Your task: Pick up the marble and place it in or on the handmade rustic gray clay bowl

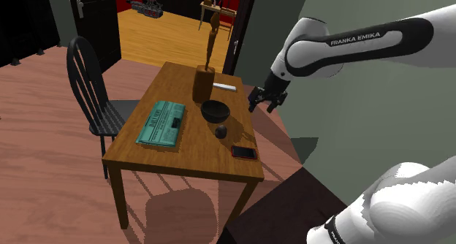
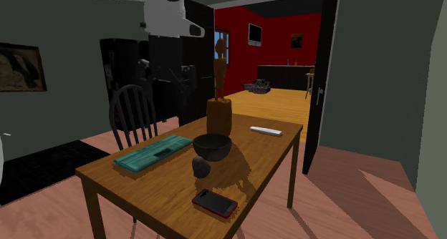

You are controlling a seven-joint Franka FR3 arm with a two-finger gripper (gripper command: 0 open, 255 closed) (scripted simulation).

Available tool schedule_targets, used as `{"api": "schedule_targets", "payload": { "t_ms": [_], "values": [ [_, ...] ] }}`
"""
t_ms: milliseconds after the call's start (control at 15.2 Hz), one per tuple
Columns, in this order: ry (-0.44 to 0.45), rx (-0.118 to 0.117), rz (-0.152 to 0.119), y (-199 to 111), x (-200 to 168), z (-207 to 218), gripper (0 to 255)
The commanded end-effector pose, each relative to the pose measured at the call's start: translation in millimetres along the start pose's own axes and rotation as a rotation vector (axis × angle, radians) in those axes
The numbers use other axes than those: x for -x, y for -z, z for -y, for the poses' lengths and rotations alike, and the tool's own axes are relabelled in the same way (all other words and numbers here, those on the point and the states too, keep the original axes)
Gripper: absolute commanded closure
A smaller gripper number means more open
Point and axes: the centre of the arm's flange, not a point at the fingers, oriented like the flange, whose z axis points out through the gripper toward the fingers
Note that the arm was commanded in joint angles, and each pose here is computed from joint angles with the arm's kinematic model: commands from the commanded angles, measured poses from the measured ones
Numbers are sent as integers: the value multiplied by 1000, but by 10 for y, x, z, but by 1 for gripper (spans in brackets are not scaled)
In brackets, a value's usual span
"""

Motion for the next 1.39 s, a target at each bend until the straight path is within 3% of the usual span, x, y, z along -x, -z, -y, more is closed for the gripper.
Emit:
{"api": "schedule_targets", "payload": {
  "t_ms": [0,1320],
  "values": [
    [-14,5,-11,-223,-144,-20,0],
    [-152,58,-106,-2304,-1619,-186,0]
  ]
}}
